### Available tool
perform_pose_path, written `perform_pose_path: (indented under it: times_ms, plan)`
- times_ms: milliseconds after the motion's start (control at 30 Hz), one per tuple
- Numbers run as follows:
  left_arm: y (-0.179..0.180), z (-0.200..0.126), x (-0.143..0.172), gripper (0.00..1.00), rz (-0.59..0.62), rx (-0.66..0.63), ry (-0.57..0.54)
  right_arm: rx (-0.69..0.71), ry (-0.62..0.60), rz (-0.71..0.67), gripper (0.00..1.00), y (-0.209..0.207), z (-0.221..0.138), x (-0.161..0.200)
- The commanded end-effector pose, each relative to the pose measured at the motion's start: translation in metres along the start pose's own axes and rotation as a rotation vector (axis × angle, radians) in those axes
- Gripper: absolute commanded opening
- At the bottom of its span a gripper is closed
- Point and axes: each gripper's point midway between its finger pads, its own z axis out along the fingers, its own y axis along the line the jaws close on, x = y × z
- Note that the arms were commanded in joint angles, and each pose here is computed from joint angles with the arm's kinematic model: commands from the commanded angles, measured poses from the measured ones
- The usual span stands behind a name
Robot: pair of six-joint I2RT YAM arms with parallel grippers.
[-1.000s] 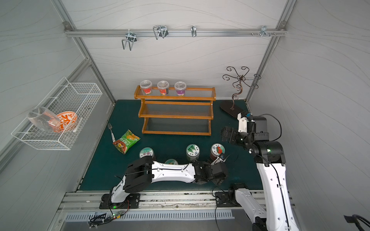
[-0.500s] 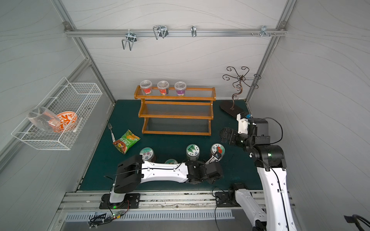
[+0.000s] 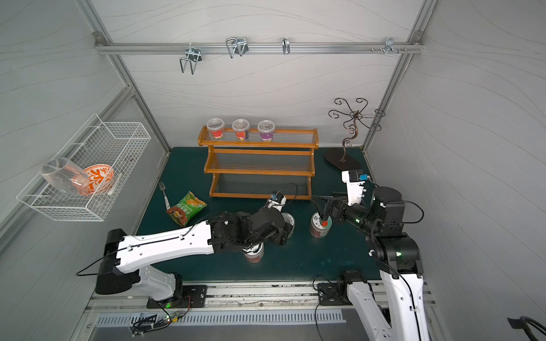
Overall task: Place the seed container on the shelf
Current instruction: Pick up the seed jar at the center of the board.
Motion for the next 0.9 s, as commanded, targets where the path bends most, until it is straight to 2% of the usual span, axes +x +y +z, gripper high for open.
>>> perform_pose_path:
  times_ms: [0, 200, 367, 633, 867]
  plan:
    - [0.031, -0.030, -0.010, 0.62, -0.059, -0.078, 0.019, -0.168, -0.039, -0.068, 0.98, 0.024, 0.003, -0.006]
    - [0.059, -0.068, -0.024, 0.63, -0.118, -0.101, 0.023, -0.283, 0.003, -0.139, 0.98, 0.039, 0.022, 0.017]
    - [0.070, -0.090, -0.031, 0.63, -0.154, -0.085, 0.027, -0.359, -0.007, -0.302, 0.98, 0.066, 0.040, 0.039]
    - [0.073, -0.107, -0.031, 0.63, -0.177, -0.048, 0.036, -0.446, -0.064, -0.493, 0.98, 0.104, 0.065, 0.064]
    - [0.074, -0.119, -0.032, 0.63, -0.188, -0.020, 0.018, -0.446, -0.102, -0.589, 0.99, 0.126, 0.091, 0.079]
